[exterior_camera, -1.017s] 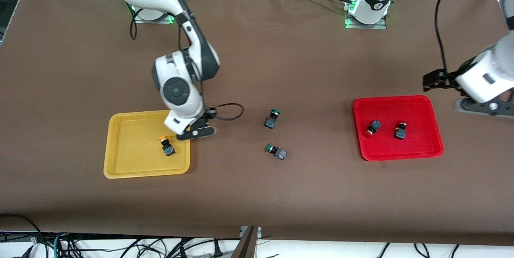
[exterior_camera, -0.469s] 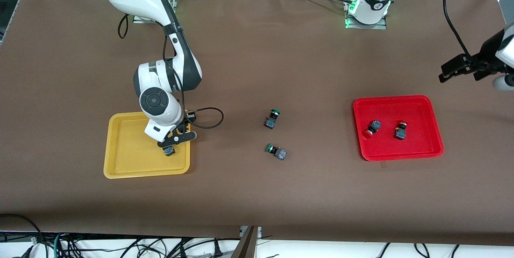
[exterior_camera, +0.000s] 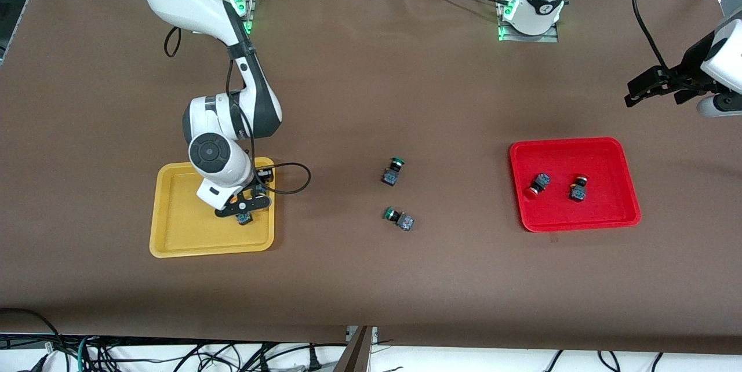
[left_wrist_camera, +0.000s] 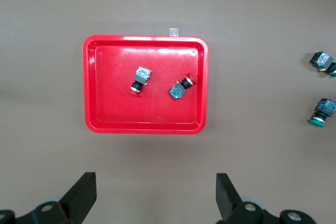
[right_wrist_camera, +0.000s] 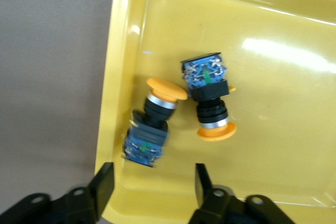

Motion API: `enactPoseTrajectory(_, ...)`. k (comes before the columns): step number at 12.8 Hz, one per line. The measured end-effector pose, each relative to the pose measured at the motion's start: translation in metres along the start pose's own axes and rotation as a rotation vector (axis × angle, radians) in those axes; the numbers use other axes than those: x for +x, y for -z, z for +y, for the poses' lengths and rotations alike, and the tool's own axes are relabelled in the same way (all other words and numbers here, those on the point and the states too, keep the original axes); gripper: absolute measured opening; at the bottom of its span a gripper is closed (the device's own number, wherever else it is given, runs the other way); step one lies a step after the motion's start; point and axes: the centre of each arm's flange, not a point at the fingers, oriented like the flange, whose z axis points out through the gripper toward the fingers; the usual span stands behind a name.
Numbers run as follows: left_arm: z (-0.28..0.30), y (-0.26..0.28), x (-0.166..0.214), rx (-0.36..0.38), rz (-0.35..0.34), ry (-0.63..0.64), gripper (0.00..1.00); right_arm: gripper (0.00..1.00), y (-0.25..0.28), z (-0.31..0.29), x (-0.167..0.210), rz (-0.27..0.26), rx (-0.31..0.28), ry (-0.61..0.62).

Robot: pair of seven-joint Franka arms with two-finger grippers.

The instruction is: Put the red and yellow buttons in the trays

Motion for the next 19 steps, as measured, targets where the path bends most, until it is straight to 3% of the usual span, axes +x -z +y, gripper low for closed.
enactPoseTrajectory(2,0.0,-0.001,-0.001,0.001,-0.008,0.001,1.0,0.99,0.02,0.001,0.002,0.03,0.012,-0.001)
enactPoseTrajectory(7,0.003,-0.001,-0.002,0.002,-0.017,-0.005,1.0,1.0,0.158,0.013,-0.021,0.125,0.107,-0.017)
enactPoseTrajectory(12,0.003,-0.002,-0.003,0.002,-0.02,-0.005,1.0,1.0,0.278,0.07,-0.098,0.07,0.19,-0.071)
enactPoseTrajectory(15,0.003,-0.002,-0.003,0.003,-0.025,-0.005,1.0,1.0,0.304,0.101,-0.134,0.067,0.162,-0.075)
enactPoseTrajectory(19,0.004,-0.003,-0.004,0.004,-0.032,-0.006,1.0,1.0,0.296,0.105,-0.143,0.052,0.122,-0.05)
